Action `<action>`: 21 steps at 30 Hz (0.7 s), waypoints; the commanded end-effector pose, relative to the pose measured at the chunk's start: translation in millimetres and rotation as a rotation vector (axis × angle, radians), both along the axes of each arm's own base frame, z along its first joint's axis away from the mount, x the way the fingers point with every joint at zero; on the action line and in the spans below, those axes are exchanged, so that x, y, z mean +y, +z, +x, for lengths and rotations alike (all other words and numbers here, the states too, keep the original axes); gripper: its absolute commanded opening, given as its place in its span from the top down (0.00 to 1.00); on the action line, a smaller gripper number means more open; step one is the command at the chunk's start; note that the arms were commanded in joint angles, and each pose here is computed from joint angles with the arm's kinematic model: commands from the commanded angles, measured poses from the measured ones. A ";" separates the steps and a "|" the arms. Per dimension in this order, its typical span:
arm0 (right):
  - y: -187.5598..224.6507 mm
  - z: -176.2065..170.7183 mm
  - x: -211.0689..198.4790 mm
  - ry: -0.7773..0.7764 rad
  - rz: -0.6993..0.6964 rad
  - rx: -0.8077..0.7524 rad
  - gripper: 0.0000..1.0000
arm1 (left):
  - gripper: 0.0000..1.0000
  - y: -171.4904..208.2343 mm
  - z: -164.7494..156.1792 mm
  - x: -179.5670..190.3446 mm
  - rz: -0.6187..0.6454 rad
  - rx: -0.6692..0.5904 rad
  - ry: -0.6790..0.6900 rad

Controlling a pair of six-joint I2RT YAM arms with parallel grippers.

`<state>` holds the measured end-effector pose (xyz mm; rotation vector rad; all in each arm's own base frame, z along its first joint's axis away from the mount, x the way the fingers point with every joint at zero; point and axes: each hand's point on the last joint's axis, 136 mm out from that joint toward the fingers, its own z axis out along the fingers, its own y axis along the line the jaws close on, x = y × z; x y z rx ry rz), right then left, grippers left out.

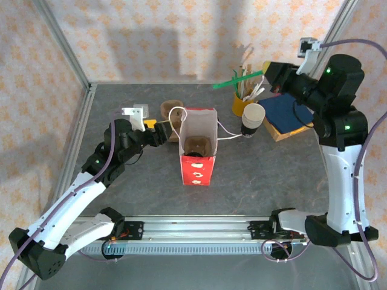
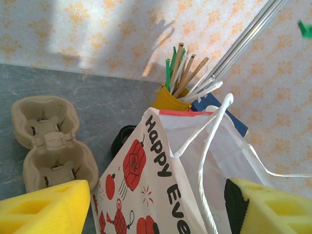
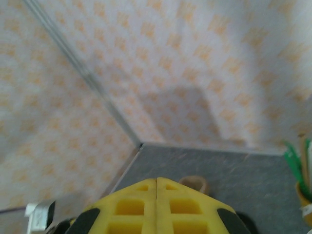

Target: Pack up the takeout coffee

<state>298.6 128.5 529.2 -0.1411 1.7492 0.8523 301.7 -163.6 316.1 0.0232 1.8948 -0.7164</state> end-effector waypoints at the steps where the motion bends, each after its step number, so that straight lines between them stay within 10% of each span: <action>1: -22.4 -14.1 21.7 0.116 0.067 0.101 1.00 | 0.25 5.1 -3.0 2.7 -0.021 -0.027 -0.002; 21: -148.8 3.5 135.9 0.062 -0.295 0.282 1.00 | 0.26 -3.3 -10.3 7.4 -0.021 -0.015 0.004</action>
